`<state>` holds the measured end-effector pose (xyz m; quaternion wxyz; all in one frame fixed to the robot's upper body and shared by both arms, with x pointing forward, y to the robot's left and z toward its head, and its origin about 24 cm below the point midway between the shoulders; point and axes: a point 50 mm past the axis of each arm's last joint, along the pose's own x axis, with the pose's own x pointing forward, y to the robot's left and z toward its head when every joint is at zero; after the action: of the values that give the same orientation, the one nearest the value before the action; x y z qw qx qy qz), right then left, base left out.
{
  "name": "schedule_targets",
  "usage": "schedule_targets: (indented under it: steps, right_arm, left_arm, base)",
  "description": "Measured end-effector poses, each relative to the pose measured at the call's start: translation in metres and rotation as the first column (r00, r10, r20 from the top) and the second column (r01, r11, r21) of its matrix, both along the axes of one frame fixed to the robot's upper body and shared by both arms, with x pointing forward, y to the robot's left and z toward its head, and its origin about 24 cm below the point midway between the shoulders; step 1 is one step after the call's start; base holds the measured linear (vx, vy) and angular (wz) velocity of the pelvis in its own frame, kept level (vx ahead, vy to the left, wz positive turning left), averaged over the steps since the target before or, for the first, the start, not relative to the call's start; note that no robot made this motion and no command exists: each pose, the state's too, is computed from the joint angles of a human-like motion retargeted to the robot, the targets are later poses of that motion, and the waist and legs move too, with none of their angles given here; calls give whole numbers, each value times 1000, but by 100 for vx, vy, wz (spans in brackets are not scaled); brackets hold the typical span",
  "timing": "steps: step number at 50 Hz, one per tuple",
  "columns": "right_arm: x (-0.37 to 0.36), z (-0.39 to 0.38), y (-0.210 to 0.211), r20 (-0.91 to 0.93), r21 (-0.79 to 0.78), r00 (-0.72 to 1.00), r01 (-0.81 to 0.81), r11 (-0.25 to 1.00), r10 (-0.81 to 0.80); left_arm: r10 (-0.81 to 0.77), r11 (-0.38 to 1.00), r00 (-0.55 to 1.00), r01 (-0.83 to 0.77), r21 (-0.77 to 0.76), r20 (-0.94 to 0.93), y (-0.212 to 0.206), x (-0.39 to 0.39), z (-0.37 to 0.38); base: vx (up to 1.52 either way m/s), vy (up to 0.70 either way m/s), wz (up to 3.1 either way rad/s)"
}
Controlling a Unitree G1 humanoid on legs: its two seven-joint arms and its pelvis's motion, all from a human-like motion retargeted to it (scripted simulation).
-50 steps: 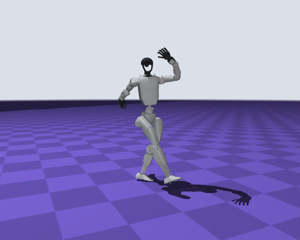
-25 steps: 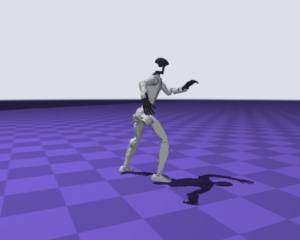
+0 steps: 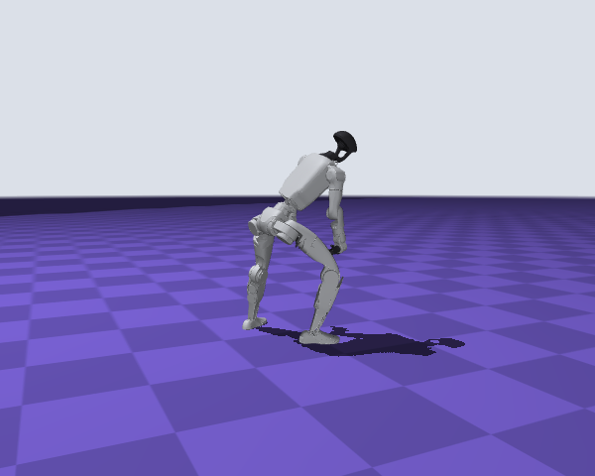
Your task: Kungfu
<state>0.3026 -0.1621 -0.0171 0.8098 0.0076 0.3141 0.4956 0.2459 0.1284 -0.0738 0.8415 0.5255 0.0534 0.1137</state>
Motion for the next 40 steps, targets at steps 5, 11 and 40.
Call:
schedule_targets:
  steps: [5, 11, 40]
  right_arm:
    - [5, 8, -12, 101, -122, 994, -36, 992, 48]
    - [14, 24, -17, 266, -152, 964, 37, 988, 4]
    - [-32, 212, 17, 890, 443, -227, 228, 867, -395]
  left_arm:
    - [-9, 1000, 1000, 9, 22, -12, 7, 4, 2]
    - [61, 998, 997, -60, 18, -55, 9, 8, 4]
    - [-161, 706, 939, 324, -629, 304, 120, 105, 201]
  base:
    - [11, 16, -19]
    - [16, 6, 5]
    - [66, 26, 94]
